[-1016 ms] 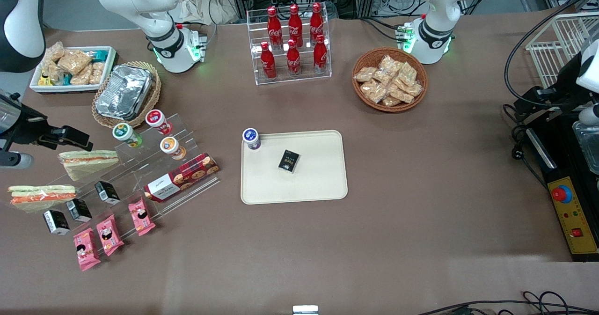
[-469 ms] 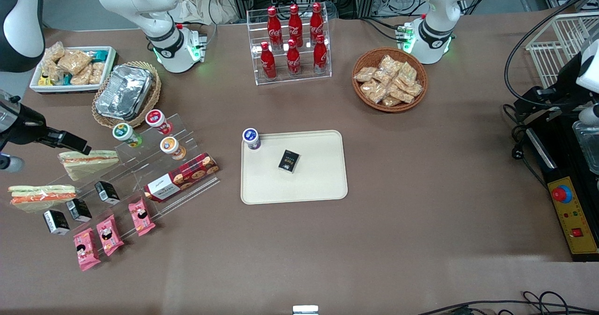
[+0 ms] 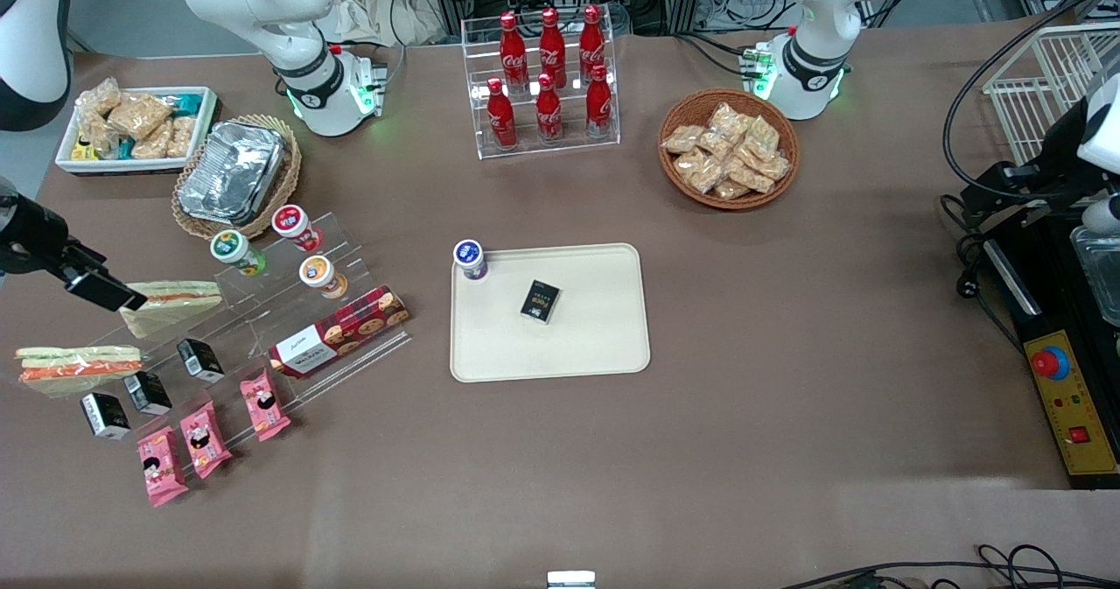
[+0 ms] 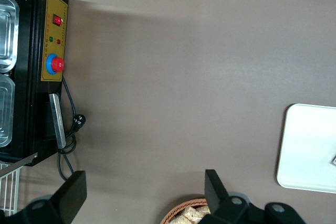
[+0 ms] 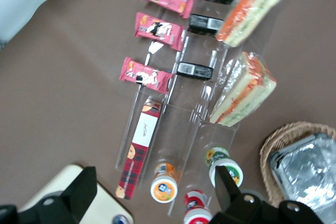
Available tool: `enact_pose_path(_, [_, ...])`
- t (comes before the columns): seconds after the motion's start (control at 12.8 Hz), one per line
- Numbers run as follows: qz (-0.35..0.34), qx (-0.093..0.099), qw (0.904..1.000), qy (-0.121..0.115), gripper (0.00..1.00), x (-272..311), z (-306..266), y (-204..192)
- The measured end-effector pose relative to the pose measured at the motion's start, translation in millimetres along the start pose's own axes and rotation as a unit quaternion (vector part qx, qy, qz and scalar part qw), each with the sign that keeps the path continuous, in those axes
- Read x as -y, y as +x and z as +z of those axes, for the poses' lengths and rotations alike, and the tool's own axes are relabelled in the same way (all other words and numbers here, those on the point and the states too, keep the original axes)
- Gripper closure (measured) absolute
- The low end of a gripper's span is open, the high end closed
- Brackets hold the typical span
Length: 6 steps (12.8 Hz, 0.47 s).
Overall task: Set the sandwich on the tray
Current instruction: 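Move the right gripper over the wrapped triangle sandwich on the rack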
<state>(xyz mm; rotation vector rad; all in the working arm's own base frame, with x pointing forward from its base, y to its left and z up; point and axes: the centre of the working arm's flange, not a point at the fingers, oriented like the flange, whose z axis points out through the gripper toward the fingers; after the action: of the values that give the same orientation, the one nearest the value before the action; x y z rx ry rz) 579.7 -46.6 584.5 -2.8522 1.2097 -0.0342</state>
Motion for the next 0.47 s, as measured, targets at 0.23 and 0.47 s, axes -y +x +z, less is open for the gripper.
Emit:
enact_pose_path(0.23, [0.138, -0.005, 0.9904, 0.001, 0.00, -26, 0, 25])
enact_pose_path(0.47, [0.282, -0.020, 0.9591, 0.006, 0.00, -64, 12, 67])
